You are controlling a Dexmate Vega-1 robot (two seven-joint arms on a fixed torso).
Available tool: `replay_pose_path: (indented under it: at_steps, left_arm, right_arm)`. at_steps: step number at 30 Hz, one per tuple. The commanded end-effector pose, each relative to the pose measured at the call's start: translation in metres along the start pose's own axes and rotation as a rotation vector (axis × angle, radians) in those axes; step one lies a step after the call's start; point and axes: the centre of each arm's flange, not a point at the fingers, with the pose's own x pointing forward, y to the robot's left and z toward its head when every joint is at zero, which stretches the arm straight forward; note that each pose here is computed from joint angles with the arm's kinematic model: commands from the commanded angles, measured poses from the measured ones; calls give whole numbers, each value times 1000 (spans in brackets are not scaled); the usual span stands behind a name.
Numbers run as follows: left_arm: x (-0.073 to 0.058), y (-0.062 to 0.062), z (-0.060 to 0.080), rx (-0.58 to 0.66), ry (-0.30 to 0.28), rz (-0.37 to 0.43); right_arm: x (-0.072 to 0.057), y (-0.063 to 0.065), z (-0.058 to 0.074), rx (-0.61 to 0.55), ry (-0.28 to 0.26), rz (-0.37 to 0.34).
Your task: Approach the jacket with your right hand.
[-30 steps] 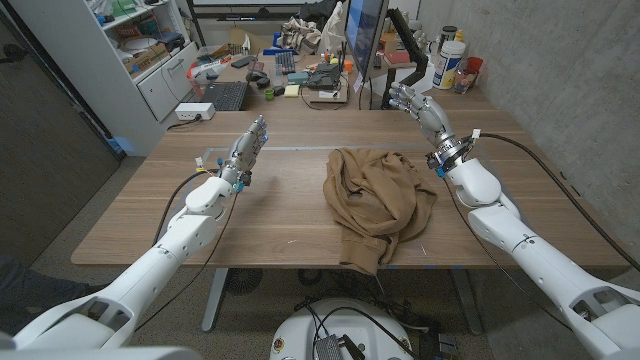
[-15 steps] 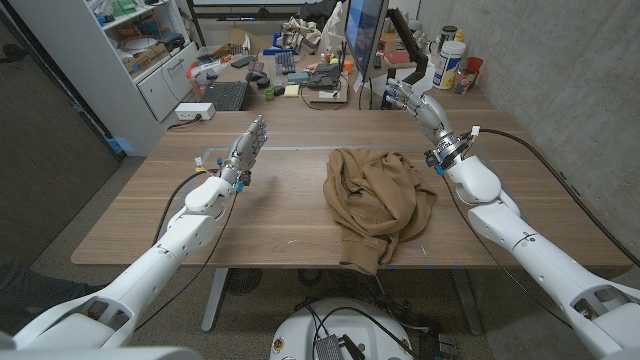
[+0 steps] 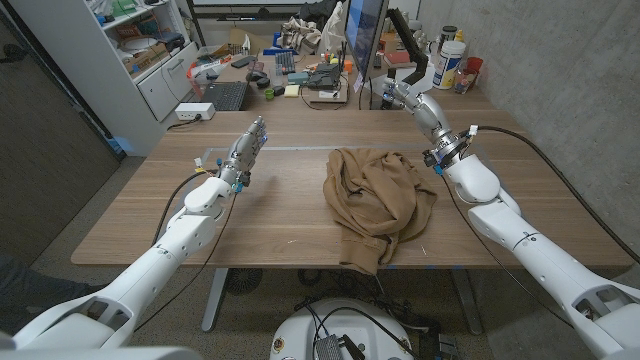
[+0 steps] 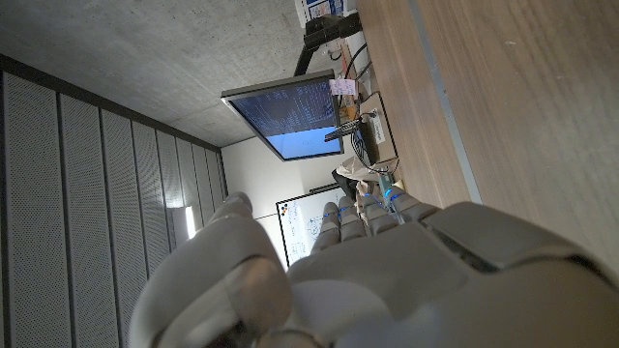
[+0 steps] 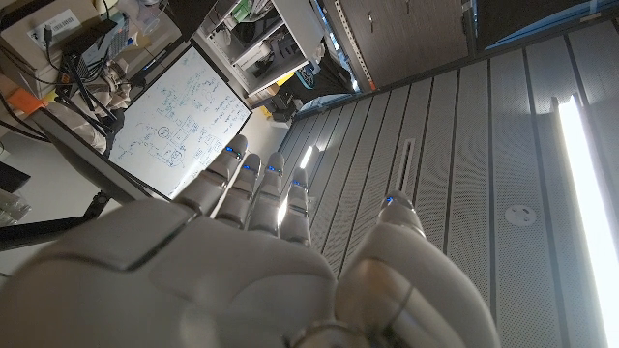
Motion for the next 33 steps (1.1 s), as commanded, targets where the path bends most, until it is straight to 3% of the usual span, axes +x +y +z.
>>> replay_pose_path:
  at_steps: [1, 17, 33]
  left_arm:
    - [3, 0, 1, 4, 0, -5]
    - [5, 0, 0, 3, 2, -5]
    - [4, 1, 1, 4, 0, -3]
  right_arm:
    - [1, 3, 5, -42, -23, 3]
    - [5, 6, 16, -82, -62, 22]
    - [7, 10, 21, -194, -72, 36]
